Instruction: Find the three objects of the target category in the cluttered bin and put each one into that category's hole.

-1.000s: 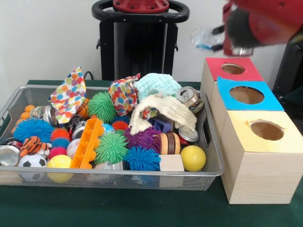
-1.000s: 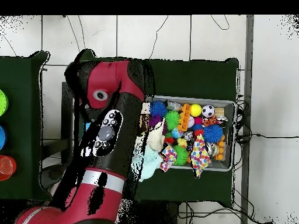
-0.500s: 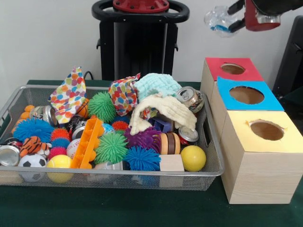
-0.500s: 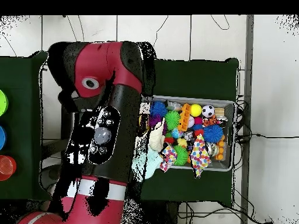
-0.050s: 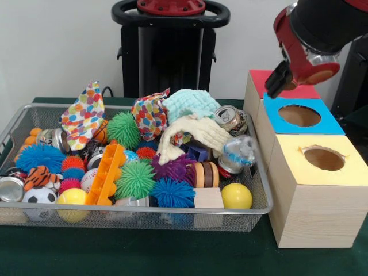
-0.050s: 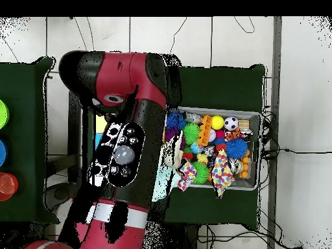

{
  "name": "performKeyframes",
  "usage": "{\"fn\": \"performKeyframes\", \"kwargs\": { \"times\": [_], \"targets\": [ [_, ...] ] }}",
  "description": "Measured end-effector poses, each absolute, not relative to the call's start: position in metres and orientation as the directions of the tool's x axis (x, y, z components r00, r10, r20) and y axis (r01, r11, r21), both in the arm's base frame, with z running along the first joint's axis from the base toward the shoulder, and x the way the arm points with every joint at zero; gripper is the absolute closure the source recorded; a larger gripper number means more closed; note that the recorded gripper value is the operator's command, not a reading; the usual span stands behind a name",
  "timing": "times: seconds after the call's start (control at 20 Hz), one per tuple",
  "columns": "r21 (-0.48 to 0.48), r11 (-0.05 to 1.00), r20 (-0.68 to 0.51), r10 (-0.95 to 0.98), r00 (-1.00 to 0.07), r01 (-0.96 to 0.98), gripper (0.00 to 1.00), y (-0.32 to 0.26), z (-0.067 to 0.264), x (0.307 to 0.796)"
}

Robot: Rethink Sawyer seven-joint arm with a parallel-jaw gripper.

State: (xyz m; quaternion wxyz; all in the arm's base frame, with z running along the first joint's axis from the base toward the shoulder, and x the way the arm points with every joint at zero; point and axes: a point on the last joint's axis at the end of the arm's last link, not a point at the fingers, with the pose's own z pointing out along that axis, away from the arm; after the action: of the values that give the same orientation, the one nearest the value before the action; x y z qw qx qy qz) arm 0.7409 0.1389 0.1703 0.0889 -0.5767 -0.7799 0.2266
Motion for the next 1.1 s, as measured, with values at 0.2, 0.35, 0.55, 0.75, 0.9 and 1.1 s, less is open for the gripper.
{"fn": "performKeyframes", "kwargs": {
  "times": [0.2,0.35,0.55,0.75,0.9,1.1],
  "targets": [
    [-0.44,0.235,-0.129,0.939,-0.32,0.867,1.0,0.136,0.16,0.738],
    [-0.46,0.23,-0.117,0.942,-0.316,0.857,1.0,0.136,0.151,0.73],
    [-0.472,0.229,-0.114,0.942,-0.317,0.851,1.0,0.136,0.143,0.727],
    [-0.484,0.227,-0.111,0.942,-0.316,0.845,1.0,0.137,0.139,0.722],
    [-0.49,0.228,-0.109,0.942,-0.319,0.841,1.0,0.139,0.136,0.719],
    [-0.495,0.233,-0.108,0.94,-0.325,0.837,1.0,0.144,0.133,0.717]
  ]
}}
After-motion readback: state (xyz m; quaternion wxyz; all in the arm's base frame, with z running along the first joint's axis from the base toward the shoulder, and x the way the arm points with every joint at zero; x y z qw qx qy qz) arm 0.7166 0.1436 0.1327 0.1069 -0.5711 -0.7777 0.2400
